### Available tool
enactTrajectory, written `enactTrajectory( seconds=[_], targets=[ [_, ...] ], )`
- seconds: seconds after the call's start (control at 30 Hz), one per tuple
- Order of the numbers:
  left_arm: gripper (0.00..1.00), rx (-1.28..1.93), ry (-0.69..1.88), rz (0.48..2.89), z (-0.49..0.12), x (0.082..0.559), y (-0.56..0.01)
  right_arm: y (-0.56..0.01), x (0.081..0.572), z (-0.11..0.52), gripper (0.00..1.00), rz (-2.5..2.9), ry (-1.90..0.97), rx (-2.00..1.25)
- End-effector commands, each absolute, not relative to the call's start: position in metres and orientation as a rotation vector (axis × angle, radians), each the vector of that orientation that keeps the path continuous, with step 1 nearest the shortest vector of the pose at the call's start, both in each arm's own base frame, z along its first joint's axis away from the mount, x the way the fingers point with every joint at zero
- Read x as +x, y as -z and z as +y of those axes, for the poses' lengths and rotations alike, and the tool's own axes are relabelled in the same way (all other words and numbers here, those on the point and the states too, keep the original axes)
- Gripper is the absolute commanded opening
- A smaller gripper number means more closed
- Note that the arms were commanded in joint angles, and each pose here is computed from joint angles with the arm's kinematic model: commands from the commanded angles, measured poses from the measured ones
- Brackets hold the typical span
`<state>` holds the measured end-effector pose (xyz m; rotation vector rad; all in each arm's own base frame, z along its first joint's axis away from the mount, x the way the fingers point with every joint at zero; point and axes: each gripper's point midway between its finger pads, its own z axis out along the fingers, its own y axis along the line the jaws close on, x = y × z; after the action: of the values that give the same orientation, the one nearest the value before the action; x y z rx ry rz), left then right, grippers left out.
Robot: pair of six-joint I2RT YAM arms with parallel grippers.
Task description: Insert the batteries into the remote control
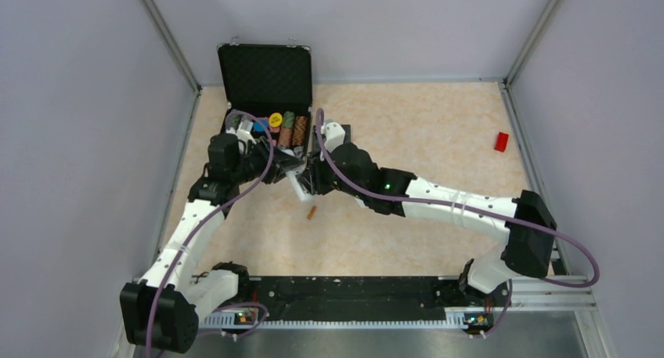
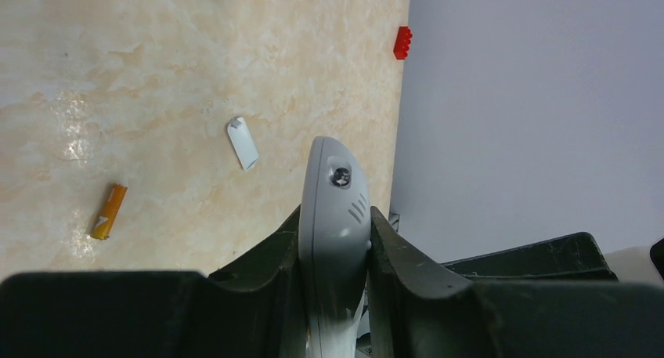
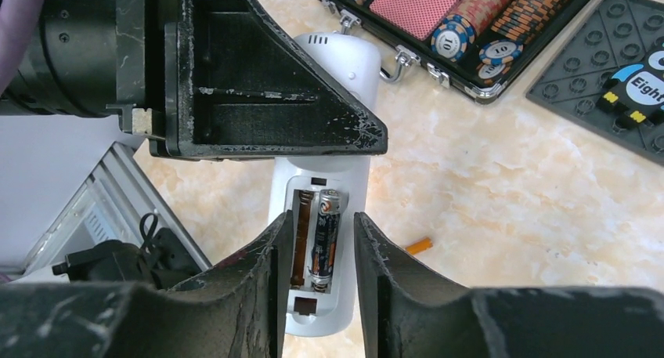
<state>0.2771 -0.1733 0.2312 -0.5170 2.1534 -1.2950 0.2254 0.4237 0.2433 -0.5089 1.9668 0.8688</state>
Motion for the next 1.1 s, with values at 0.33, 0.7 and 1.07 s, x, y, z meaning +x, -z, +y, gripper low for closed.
enactTrajectory(
  seconds=[0.33, 0.7, 1.07],
  targets=[
    [0.0, -0.402, 1.302, 2.031, -0.174, 0.283, -0.268, -0.294, 0.213, 0.422, 0.45, 1.908, -1.001, -0.429],
    [0.0, -0.37, 1.34, 1.914, -0.175, 0.288, -0.283, -0.309, 0.216, 0.393, 0.86, 2.002, -1.21, -0.064],
    [0.0, -0.313, 1.319, 1.84, -0.172, 0.287, -0.295, -0.299, 0.21, 0.403, 0.99, 2.128, -1.746, 0.432]
  ],
)
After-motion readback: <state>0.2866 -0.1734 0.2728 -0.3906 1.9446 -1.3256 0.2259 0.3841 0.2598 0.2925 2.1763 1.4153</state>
